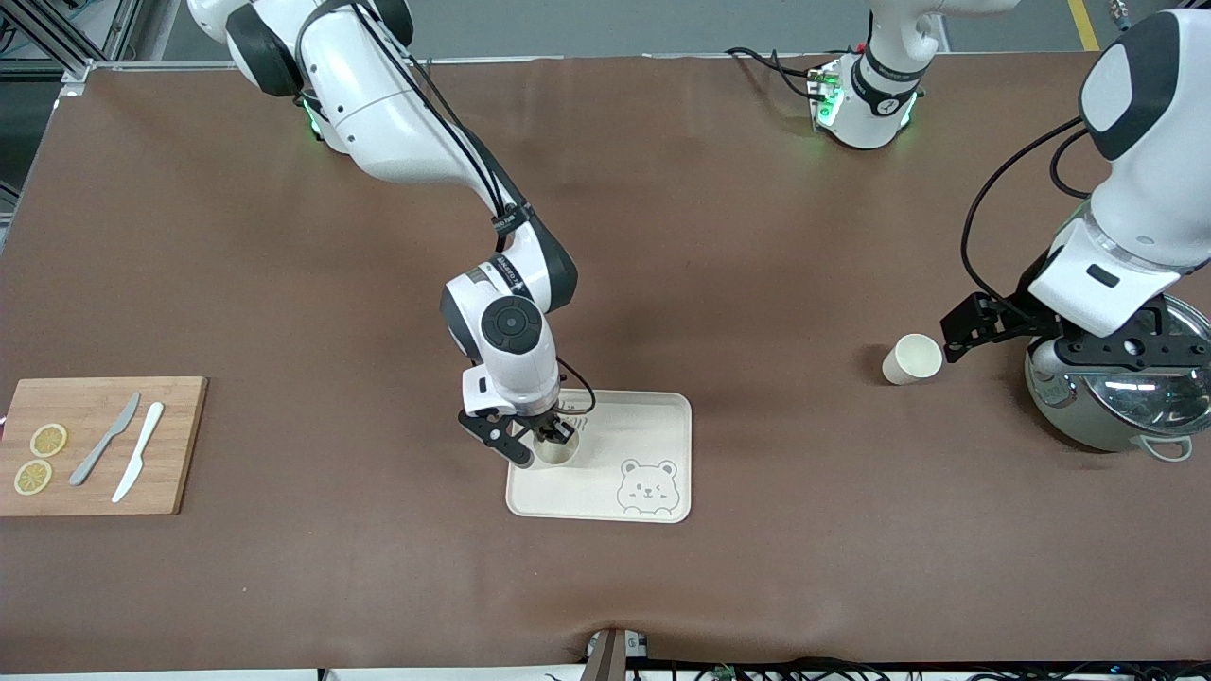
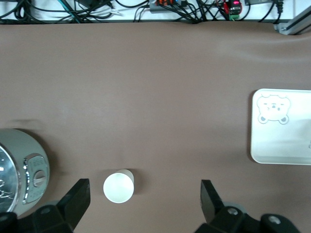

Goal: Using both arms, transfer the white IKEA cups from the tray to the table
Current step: 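Open the left gripper and withdraw while the right gripper grasps the cup, then lift the second cup with the right gripper toward the cutting board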

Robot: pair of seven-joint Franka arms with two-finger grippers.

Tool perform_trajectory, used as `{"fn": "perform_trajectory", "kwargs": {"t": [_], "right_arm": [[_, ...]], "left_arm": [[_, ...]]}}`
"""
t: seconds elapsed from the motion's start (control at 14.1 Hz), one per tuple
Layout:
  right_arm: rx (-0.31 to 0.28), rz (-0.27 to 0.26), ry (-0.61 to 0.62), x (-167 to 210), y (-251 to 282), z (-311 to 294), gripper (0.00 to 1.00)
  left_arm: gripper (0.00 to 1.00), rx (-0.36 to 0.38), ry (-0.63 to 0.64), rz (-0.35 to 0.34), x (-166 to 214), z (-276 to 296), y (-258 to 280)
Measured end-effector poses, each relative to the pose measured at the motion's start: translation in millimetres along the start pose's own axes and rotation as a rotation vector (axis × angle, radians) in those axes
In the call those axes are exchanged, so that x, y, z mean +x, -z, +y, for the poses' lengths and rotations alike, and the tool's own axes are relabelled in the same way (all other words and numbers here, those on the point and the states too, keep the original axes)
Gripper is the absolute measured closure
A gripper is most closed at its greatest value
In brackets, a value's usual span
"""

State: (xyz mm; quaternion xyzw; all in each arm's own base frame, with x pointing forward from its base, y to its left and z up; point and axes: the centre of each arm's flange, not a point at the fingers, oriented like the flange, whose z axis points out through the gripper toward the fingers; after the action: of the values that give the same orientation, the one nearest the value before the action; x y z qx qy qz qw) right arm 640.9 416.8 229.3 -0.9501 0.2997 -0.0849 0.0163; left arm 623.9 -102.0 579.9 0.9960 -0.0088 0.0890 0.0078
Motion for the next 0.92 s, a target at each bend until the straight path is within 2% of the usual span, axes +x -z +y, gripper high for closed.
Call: {"fn": "perform_trajectory", "kwargs": {"t": [0.28,0.64,0.92], "right_arm": [[0.0,0.0,0.0,0,0,0,0.97],[0.008,0.003,0.0,2,9,-3,0.97],[-0.064,-0.033,0.041,5,51,-4,0.97]], "left_arm": [[0.0,0.014,-0.052,-0.008,3,-26,-2],[0.0,0.02,-0.045,-0.064,-9,-42,24],[0.0,0.02,-0.033,-0.075,-30,-62,65]]}}
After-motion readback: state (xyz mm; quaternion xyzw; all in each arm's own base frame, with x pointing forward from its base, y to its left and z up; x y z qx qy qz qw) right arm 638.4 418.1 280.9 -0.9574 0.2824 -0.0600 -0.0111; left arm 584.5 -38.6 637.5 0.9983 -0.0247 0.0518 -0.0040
